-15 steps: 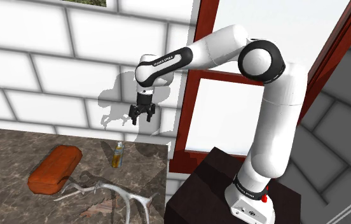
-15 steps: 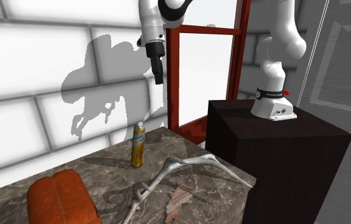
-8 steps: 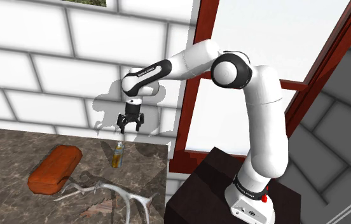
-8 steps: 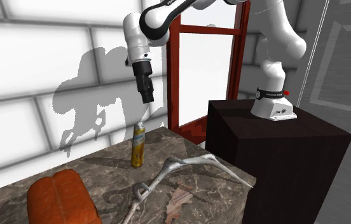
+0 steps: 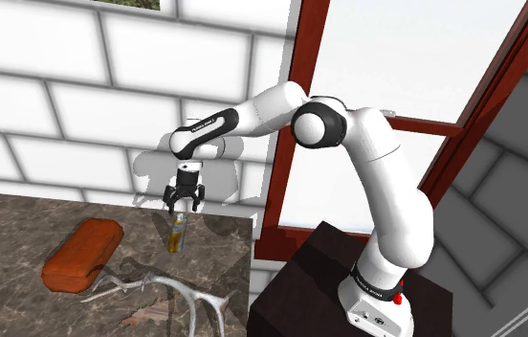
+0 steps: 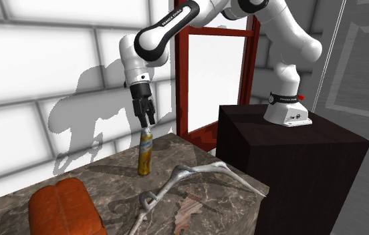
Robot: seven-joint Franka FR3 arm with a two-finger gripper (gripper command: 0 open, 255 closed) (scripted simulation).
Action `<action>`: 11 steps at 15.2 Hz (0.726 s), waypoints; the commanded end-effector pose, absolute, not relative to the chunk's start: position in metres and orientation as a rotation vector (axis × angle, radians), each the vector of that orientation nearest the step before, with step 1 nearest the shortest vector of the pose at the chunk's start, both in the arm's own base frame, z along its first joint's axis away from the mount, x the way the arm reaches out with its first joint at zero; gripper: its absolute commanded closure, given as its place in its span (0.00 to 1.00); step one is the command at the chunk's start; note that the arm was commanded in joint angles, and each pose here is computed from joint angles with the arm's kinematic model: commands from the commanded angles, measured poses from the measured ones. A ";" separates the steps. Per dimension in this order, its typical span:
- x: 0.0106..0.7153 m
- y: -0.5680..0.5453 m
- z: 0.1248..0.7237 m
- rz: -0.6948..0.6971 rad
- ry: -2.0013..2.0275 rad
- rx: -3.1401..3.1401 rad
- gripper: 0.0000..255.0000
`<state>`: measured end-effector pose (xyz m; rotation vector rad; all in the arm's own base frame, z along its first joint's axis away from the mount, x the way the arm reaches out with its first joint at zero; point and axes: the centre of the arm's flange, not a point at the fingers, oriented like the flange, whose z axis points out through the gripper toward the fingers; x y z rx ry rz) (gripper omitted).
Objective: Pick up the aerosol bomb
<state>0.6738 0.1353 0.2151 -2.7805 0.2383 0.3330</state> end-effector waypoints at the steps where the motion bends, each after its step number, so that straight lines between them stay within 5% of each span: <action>1: 0.675 0.136 0.206 0.333 0.239 -2.779 0.00; 6: 0.675 0.136 0.187 0.333 0.239 -2.779 0.00; 7: 0.675 0.136 0.187 0.333 0.239 -2.779 1.00; 11: 0.675 0.136 0.187 0.333 0.239 -2.779 1.00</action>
